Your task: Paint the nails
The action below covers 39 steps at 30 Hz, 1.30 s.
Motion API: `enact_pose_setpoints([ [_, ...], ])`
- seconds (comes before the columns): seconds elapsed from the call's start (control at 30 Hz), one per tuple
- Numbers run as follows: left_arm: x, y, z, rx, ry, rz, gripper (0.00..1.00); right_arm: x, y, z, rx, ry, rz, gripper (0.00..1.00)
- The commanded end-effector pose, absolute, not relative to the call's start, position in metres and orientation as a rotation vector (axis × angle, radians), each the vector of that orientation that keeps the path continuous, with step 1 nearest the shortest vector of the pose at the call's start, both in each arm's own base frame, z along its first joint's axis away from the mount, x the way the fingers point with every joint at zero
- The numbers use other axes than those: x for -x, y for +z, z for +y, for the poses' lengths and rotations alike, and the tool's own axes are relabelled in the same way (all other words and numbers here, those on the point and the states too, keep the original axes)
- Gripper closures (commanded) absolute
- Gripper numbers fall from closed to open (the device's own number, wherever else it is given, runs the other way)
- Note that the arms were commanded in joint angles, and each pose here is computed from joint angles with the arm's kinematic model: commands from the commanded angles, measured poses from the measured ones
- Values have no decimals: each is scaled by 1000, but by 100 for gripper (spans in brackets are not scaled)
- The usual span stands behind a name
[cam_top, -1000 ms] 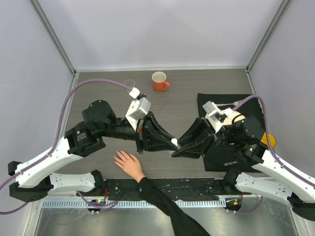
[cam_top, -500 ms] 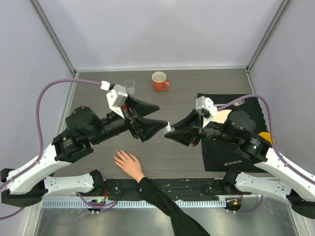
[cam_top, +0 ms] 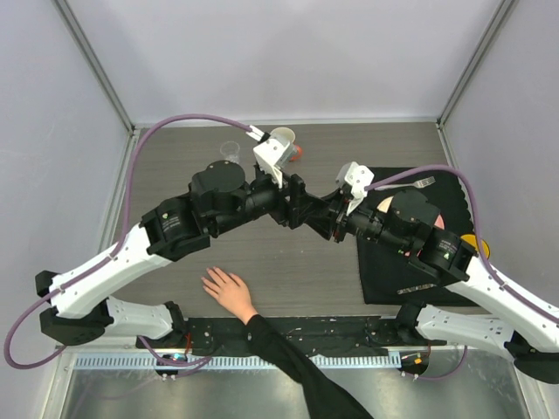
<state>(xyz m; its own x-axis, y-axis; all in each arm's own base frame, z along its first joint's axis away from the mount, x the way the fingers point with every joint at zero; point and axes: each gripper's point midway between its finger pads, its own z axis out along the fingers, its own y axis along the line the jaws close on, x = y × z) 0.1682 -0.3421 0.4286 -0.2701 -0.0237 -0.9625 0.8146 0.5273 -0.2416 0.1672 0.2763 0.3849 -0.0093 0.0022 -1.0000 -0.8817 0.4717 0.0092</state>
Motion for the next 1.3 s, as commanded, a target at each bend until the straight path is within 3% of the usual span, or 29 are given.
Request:
enact_pose_setpoints([
  [0.0, -166, 427, -336, -703, -919, 1688, 44, -171, 423, 265, 753, 821, 1318, 99],
  [0.17, -159, 429, -341, -702, -985, 1681, 70, -166, 429, 258, 723, 843, 1299, 99],
  [0.23, -155, 432, -344, -688, -1026, 1679, 69, -164, 432, 257, 715, 851, 1292, 99],
  [0.3, -152, 433, -342, -675, -1053, 1674, 62, -160, 436, 255, 699, 881, 1291, 99],
  [0.37, -150, 435, -344, -649, -1089, 1666, 65, -155, 441, 251, 683, 909, 1278, 99],
  [0.43, -140, 436, -346, -672, -1153, 1644, 77, -149, 445, 251, 684, 945, 1258, 99],
  [0.5, -131, 446, -351, -696, -1230, 1582, 100, -136, 451, 252, 705, 1009, 1229, 99],
  [0.6, -93, 460, -355, -869, -1404, 1439, 100, -112, 454, 259, 789, 1124, 1181, 99],
  [0.8, -21, 480, -340, -1168, -1697, 1165, 100, -8, 457, 271, 1144, 1718, 981, 99],
  [1.03, -16, 486, -325, -1168, -1680, 1130, 100, -1, 461, 268, 1111, 1796, 884, 99],
  [1.07, -24, 487, -326, -1123, -1636, 1157, 98, -7, 458, 271, 1102, 1774, 931, 99],
  [1.1, -28, 490, -321, -1100, -1605, 1168, 88, -11, 456, 273, 1097, 1742, 953, 99],
  [1.13, -34, 486, -319, -1086, -1559, 1198, 63, -18, 453, 275, 1112, 1658, 940, 99],
  [1.17, -39, 485, -316, -1064, -1527, 1219, 52, -30, 446, 279, 1090, 1612, 1030, 99],
  [1.23, -52, 491, -306, -990, -1437, 1227, 37, -45, 438, 282, 1097, 1485, 1057, 99],
  [1.27, -56, 487, -302, -976, -1405, 1251, 34, -51, 428, 283, 1103, 1440, 1123, 99],
])
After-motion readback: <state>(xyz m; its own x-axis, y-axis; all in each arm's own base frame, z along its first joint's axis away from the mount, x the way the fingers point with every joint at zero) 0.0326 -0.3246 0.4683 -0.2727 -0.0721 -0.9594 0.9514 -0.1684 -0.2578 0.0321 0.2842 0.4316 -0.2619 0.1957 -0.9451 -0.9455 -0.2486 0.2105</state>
